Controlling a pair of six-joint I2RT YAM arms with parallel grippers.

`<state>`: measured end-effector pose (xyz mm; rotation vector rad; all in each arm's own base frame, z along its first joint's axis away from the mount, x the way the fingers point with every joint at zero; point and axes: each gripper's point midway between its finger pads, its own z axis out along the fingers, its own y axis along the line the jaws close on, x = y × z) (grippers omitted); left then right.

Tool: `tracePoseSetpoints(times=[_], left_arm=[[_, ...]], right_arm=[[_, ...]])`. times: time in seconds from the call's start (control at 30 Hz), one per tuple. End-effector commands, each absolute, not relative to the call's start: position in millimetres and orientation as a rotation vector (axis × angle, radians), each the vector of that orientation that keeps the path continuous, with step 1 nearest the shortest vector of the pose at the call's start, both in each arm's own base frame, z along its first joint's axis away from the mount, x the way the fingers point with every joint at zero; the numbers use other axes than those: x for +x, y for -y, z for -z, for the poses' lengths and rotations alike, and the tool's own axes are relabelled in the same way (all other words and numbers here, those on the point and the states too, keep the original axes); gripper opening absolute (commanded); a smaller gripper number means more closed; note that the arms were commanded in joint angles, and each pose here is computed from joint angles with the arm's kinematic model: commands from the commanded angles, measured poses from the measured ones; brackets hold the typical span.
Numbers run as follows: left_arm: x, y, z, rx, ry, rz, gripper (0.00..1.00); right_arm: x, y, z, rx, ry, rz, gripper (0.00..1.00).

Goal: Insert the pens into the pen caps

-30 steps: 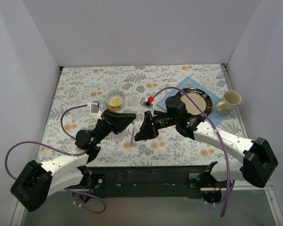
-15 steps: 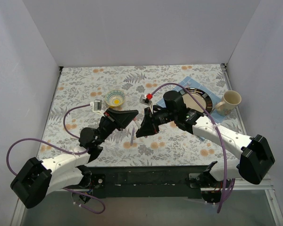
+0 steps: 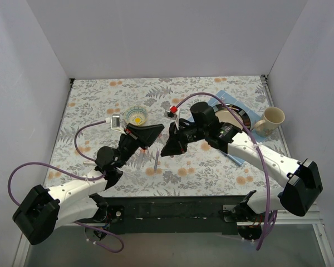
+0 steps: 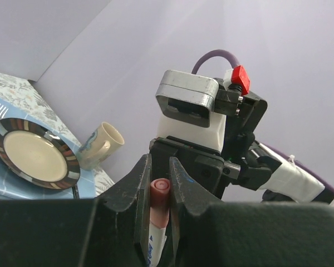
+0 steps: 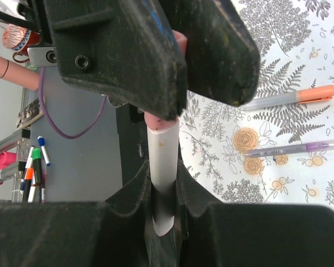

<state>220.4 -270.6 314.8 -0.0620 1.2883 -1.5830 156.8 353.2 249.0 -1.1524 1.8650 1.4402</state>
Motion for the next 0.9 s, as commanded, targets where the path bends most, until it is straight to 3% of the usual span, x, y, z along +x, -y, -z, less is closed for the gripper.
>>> tracePoseSetpoints(times=[0.0, 0.4, 0.87], left_arm=[[93.8, 319.4, -177.3, 0.508, -1.921, 1.799, 0.00], [54.7, 331.0, -179.7, 0.635, -1.898, 1.936, 0.00], [63.0, 319.3, -184.6, 0.557, -1.900, 1.841, 0.00]], right_arm=[[249.3, -366.9, -445.3, -0.855, -1.168, -1.124, 0.01], [269.7, -354.4, -469.9, -0.807, -1.133, -1.130, 0.01], [273.0, -332.3, -468.1, -0.727, -1.139, -1.065, 0.01]])
